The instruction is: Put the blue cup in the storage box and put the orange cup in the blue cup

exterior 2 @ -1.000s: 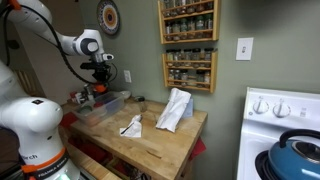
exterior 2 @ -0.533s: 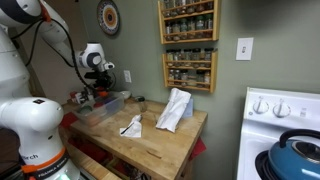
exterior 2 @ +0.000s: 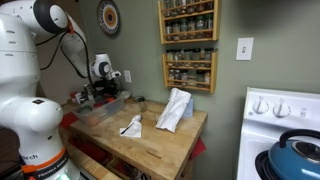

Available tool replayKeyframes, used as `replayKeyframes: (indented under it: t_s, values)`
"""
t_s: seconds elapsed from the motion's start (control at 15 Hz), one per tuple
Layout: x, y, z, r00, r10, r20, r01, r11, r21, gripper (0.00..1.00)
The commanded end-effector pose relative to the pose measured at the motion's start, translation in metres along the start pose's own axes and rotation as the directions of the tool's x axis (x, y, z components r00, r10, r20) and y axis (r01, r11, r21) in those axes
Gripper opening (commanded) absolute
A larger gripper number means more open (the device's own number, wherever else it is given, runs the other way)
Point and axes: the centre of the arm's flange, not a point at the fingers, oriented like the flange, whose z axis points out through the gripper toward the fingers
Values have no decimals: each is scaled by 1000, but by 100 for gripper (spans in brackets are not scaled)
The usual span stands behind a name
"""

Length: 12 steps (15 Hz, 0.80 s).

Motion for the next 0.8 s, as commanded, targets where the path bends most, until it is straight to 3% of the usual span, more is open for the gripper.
replayKeyframes:
  t_s: [0.0,0.07,0.13,0.33,0.53,0.73]
  values:
    - [15,-5,23,999,31,36,-30,999,-20,1]
    - [15,-6,27,998,35,47,-34,999,-20,1]
    - [16,-7,29,998,36,54,-35,999,-23,20]
    - [13,-4,19,996,32,82,-31,999,-14,43]
    - [3,9,-24,997,18,73,-17,1000,-18,65]
    - [-15,34,-75,996,-23,84,20,999,32,89]
